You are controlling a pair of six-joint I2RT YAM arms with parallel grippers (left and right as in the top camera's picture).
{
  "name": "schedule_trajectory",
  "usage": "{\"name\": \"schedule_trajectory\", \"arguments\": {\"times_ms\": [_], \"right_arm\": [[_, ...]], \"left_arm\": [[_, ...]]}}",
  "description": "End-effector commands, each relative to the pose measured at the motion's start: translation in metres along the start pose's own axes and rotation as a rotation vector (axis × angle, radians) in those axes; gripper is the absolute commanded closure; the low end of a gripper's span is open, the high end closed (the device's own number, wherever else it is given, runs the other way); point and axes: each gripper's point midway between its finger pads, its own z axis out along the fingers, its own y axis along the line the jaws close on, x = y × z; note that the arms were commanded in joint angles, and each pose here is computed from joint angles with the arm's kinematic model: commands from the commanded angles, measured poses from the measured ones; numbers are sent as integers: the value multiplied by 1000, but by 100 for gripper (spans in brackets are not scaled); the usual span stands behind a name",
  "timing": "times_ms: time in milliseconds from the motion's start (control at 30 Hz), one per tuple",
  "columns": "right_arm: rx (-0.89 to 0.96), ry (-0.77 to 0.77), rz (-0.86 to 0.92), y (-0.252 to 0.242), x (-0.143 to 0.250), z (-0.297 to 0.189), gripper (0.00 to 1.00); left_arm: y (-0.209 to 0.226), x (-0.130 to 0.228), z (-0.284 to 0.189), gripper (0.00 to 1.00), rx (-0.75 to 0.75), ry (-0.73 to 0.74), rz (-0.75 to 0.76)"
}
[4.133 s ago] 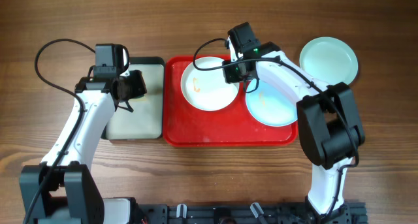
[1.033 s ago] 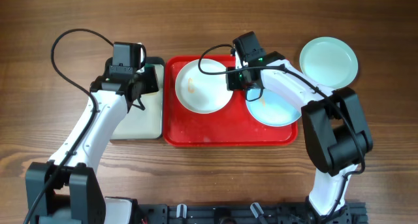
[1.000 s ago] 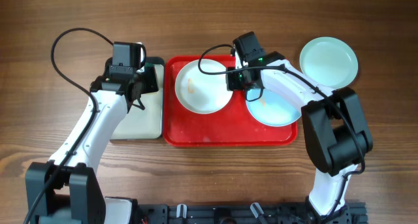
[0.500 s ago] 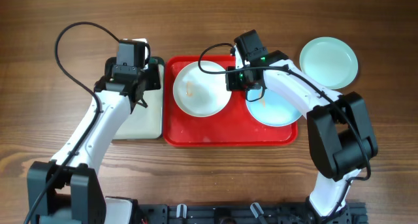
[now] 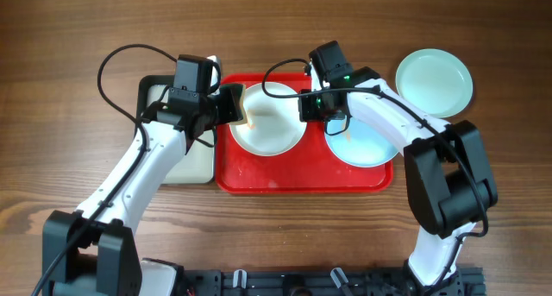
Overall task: Clean dirty plates on tray and stack at the side
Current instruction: 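Scrub the white plate with the left gripper's sponge while the right gripper holds it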
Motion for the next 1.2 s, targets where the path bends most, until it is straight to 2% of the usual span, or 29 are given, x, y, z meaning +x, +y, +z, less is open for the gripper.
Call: {"name": "schedule_trajectory", "arguments": {"times_ms": [0,167,433,700,1000,1167], "right_arm": [[15,16,1,0,5,9,96],[11,10,-10,3,4,10,96],[9,4,-16,3,3,10,96],[0,5,-17,5,3,11,96],[-10,32,-10,3,8,24,96],[-26,36,-14,6,8,23,96]], "left_arm": [[-8,-8,-7,96,-4,22,-50],[-9,-10,7,96,-71,108,-49],[4,15,47,96,-212,160,47],[12,26,75,96,-228,197,48],[13,27,78,96,-230,201,48],[24,42,84,96,-256,237,42]]}}
